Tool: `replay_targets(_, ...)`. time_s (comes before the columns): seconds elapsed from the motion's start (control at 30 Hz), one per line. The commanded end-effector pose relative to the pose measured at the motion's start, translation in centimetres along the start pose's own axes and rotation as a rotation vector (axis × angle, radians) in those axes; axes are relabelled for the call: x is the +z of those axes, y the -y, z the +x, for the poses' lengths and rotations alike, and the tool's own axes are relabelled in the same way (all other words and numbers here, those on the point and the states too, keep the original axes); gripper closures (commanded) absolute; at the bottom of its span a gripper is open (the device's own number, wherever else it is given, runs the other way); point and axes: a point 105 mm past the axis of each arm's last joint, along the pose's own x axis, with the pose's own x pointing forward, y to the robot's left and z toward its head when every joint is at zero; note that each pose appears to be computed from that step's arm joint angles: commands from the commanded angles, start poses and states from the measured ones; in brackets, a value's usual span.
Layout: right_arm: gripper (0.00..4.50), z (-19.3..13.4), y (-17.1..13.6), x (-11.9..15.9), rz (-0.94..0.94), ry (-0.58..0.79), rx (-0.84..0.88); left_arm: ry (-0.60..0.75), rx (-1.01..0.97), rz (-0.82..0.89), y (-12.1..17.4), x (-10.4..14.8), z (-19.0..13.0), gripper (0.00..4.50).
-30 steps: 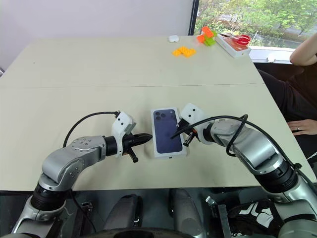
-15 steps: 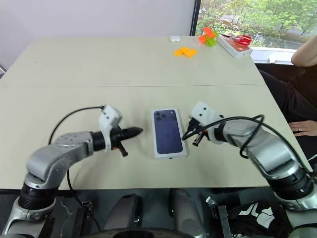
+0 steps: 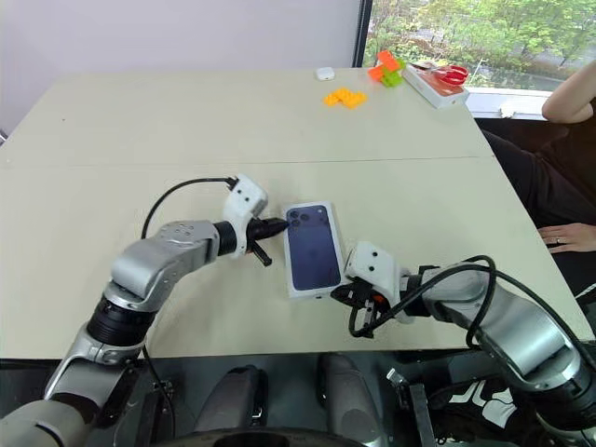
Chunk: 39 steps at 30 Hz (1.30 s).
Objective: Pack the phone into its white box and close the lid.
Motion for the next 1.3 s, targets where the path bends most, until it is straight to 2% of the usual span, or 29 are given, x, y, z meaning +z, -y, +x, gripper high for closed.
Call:
replay_targets(0.03, 4.48, 0.2, 0.9, -0.3, 0.014, -0.031, -0.062, -0.081, -0.015, -0.008, 0.4, -1.4, 0.3, 4.50)
replay_targets(0.17, 4.48, 0.2, 1.0, -0.3, 0.022, -0.033, -0.066, -0.115, -0.010, -0.007, 0.6, -2.3, 0.3, 4.50)
replay_targets(0.3, 4.48, -0.3, 0.6, 0.2, -0.006, -0.007, -0.044, -0.096, -0.011, -0.024, 0.5, -2.2, 0.2, 4.50)
replay_targets(0.47, 4.48, -1.9, -0.3, 2.6, -0.059, 0.101, 0.012, -0.090, -0.013, -0.028, 0.5, -2.1, 0.1, 4.50)
replay_targets(0.57, 4.48, -2.6, 0.5, 3.6, -0.047, 0.143, -0.020, -0.081, -0.018, -0.031, 0.6, -2.0, 0.1, 4.50)
replay_targets(0.7, 4.48, -1.7, 1.3, 1.9, -0.009, 0.069, -0.062, -0.069, -0.024, -0.033, 0.7, -1.8, 0.1, 4.50)
replay_targets(0.83, 4.48, -0.4, 0.8, -0.6, 0.016, -0.032, -0.048, -0.065, -0.021, -0.032, 0.6, -1.7, 0.0, 4.50)
replay_targets(0.97, 4.48, -0.1, 0.7, -1.0, 0.007, -0.047, -0.050, -0.055, -0.014, -0.028, 0.3, -1.6, -0.2, 4.50)
replay_targets(1.17, 4.48, -1.6, 3.8, 2.7, -0.005, 0.165, -0.212, 0.227, 0.121, -0.014, -2.8, 2.8, -3.4, 4.50)
replay_targets(1.23, 4.48, -3.0, 6.5, 3.1, 0.014, 0.244, -0.357, 0.296, 0.234, -0.071, -5.7, 3.0, -6.6, 4.50)
replay_targets(1.3, 4.48, -4.1, 8.5, 2.9, 0.044, 0.285, -0.446, 0.305, 0.352, -0.075, -8.1, 1.9, -9.5, 4.50)
